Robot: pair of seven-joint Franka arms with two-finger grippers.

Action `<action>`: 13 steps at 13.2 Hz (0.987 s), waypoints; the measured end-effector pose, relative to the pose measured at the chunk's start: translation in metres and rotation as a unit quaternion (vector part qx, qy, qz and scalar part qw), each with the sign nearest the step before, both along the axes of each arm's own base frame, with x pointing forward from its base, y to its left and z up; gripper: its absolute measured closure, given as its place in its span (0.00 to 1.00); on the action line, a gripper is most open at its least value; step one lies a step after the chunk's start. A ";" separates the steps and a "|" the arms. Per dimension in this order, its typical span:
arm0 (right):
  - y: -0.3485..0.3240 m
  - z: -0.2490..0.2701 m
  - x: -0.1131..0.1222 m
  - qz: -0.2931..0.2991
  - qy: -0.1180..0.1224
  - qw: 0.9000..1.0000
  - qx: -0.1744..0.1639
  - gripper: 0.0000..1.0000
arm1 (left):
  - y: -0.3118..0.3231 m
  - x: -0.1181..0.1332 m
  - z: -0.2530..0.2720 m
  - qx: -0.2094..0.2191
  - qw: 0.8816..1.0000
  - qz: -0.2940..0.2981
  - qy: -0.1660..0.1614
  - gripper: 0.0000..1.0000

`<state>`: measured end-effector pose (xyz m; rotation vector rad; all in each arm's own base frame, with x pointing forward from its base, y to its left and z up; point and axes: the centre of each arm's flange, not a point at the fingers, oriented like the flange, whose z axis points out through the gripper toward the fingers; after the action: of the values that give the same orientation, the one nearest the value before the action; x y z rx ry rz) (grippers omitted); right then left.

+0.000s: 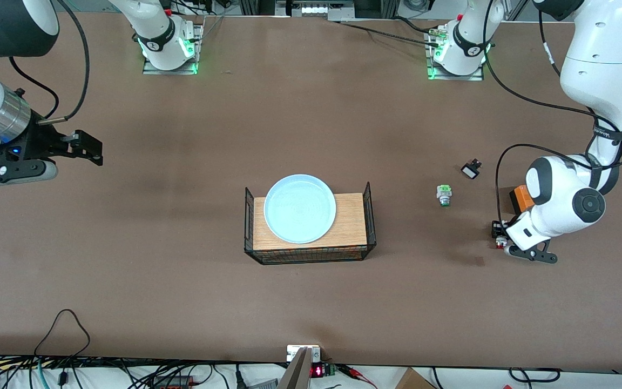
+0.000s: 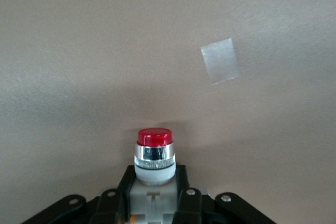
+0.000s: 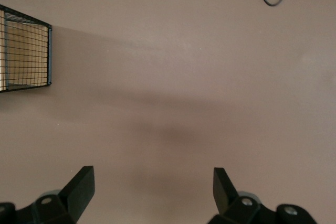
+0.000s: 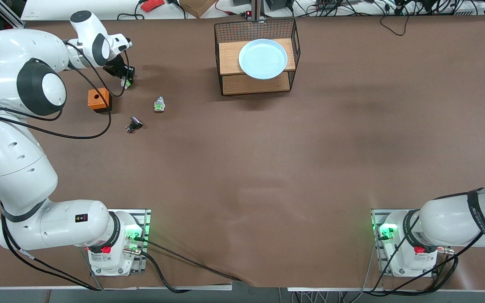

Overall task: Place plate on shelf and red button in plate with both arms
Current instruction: 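Grasp the red-capped button and carry it toward the plate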

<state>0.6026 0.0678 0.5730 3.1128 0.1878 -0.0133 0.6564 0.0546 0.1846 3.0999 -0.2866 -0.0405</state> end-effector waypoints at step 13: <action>-0.022 0.023 -0.049 -0.052 -0.003 0.999 0.015 0.00 | -0.178 0.003 0.263 -0.047 0.989 0.047 0.135 0.66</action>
<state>0.5534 0.0462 0.5959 3.1491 0.0264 -0.0031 0.6590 -0.1238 0.4477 2.9596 -0.1291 -0.4270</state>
